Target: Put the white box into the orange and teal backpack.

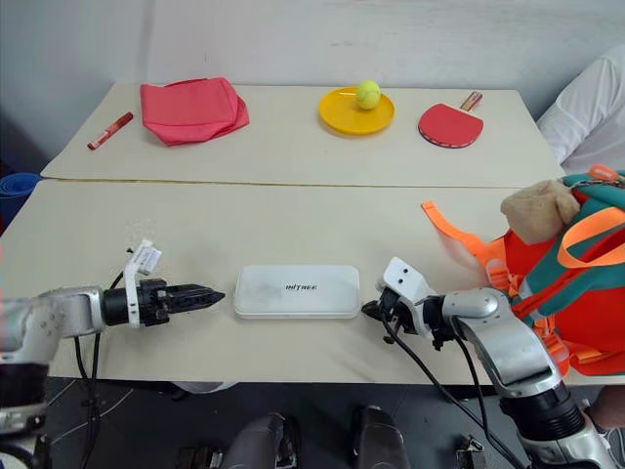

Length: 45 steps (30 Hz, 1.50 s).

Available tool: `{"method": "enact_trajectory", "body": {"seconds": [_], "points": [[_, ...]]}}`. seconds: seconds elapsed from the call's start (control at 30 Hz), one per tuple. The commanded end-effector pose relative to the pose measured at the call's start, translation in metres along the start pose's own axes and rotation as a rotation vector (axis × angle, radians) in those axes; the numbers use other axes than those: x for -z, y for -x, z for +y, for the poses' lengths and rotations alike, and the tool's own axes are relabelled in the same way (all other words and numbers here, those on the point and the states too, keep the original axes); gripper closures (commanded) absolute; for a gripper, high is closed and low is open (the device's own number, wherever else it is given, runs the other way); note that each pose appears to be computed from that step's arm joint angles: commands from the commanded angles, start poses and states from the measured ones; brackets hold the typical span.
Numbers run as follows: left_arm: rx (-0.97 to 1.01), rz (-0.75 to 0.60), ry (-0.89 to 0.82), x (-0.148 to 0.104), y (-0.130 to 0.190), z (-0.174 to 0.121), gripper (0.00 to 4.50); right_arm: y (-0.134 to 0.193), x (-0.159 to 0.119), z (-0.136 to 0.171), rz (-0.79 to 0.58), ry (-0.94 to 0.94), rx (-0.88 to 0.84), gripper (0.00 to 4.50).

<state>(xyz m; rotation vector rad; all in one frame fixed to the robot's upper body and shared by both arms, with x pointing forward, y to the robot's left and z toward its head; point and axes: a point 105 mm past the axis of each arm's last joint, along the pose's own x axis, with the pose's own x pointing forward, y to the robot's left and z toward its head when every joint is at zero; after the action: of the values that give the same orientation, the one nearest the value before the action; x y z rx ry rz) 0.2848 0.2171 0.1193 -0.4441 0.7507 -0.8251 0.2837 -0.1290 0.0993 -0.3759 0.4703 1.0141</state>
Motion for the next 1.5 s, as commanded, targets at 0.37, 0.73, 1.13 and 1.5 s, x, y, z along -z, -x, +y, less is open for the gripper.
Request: {"method": "enact_trajectory", "body": {"seconds": [0.37,0.73,1.13,1.5], "points": [[0.073,0.257,0.329,0.033,-0.054,-0.008,0.03,-0.022,-0.014,-0.001,-0.057,0.061,-0.012,4.50],[0.239,0.195,0.432,0.013,-0.072,-0.028,0.03,-0.025,-0.005,0.002,-0.042,0.081,-0.037,4.50],[0.119,0.259,0.418,0.017,-0.042,-0.015,0.03,0.004,0.022,-0.012,0.066,0.085,0.021,4.50],[-0.020,0.224,0.465,0.005,-0.010,0.008,0.03,0.005,0.021,-0.017,0.078,0.086,0.067,4.50]]}}
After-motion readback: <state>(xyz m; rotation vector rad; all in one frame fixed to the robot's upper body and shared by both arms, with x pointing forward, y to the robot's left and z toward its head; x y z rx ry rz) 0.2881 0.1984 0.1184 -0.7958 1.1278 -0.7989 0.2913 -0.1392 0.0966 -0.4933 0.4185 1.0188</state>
